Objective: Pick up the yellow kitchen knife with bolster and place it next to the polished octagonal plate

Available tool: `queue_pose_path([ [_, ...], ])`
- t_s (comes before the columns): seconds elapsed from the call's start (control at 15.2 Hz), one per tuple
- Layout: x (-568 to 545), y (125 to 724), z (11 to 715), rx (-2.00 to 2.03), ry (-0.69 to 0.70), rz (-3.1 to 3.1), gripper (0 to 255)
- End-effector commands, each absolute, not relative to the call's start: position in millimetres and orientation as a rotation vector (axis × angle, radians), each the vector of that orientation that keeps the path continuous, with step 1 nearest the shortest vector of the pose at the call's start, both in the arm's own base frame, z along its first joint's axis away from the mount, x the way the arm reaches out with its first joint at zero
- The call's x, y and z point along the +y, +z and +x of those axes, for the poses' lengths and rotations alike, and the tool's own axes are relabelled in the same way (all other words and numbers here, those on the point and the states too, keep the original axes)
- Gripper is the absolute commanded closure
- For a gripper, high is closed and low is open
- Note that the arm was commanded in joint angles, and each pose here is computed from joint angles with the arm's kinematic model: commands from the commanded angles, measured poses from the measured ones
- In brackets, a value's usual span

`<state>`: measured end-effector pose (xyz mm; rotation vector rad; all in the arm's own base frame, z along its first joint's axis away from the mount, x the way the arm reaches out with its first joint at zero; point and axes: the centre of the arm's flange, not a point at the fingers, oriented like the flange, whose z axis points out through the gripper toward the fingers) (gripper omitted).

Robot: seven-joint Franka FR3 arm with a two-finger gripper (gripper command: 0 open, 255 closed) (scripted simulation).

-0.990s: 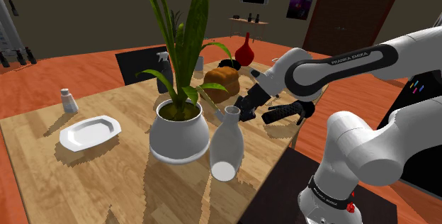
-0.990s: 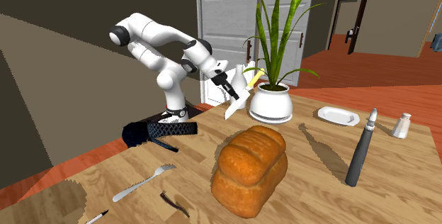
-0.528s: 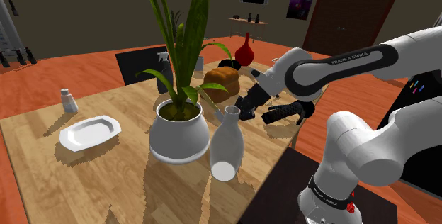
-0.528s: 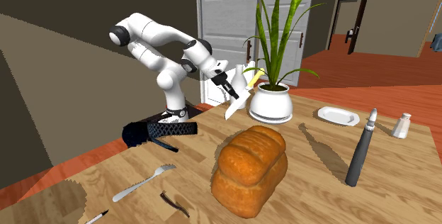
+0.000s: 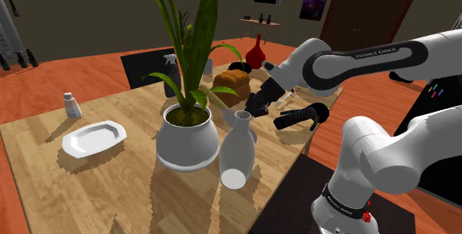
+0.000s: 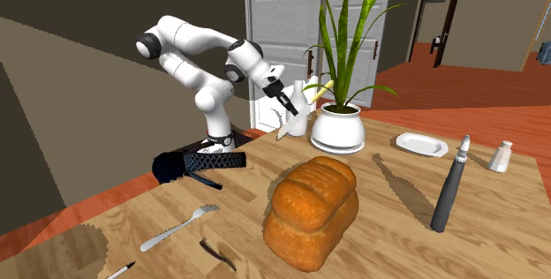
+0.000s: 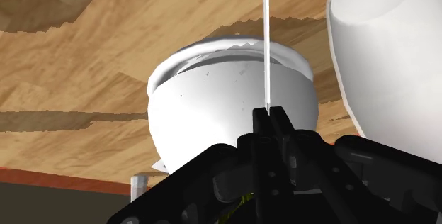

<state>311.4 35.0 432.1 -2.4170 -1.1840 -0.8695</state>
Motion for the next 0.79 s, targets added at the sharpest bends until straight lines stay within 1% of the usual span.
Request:
queue_pose_path([
  [0.0,35,444,311,-1.184,-0.869,-2.417,255],
  [0.73,35,502,311,-1.184,-0.869,-2.417,255],
])
